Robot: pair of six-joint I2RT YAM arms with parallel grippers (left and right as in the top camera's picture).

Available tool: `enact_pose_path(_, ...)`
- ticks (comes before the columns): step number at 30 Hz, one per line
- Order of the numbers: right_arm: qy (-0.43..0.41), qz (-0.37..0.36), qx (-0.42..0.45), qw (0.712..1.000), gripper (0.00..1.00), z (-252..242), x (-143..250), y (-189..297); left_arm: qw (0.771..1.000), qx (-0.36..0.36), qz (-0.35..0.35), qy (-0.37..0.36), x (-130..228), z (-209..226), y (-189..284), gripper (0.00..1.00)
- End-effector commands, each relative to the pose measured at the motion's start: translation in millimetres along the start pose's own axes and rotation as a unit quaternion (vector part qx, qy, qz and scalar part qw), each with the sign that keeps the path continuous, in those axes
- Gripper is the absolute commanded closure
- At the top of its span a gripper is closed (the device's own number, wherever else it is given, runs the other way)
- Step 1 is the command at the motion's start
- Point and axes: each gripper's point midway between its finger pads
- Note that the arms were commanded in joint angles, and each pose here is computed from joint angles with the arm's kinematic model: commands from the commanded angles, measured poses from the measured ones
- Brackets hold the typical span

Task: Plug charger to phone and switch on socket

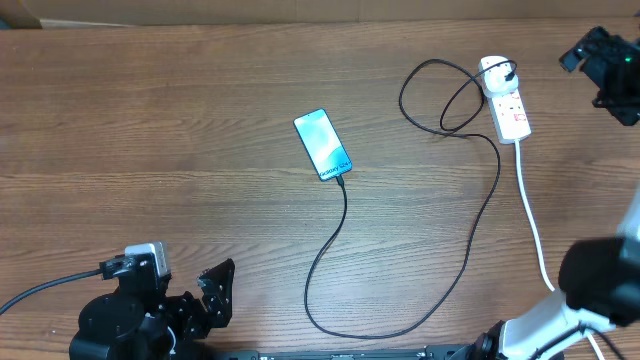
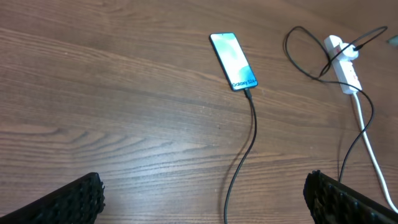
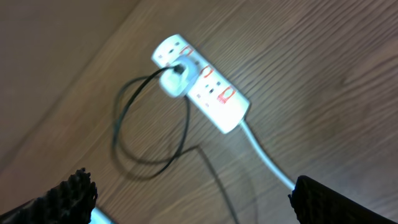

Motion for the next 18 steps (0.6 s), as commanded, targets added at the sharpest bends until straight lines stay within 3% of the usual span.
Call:
enact_pose_path(1,0.003,0.003,-0.047,0.999,0.00,17,18,40,1.000,-0.007,0.001,0.006,3,3,0,0.01)
enact_pose_path(7,0.019,-0.006,-0.058,0.998,0.01,20,53,96,1.000,-0.007,0.003,0.006,3,3,0,0.00)
enact_pose_path(18,0.148,-0.029,-0.134,0.979,0.10,63,129,167,1.000,-0.007,0.003,0.006,3,4,0,0.00)
Point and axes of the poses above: each gripper's point midway between its finger pads, its own y axis back along the fingers, its own z axis along the line the jaws close on, x = y × z, and after that the axes turned 3 degrees about -y, right-handed
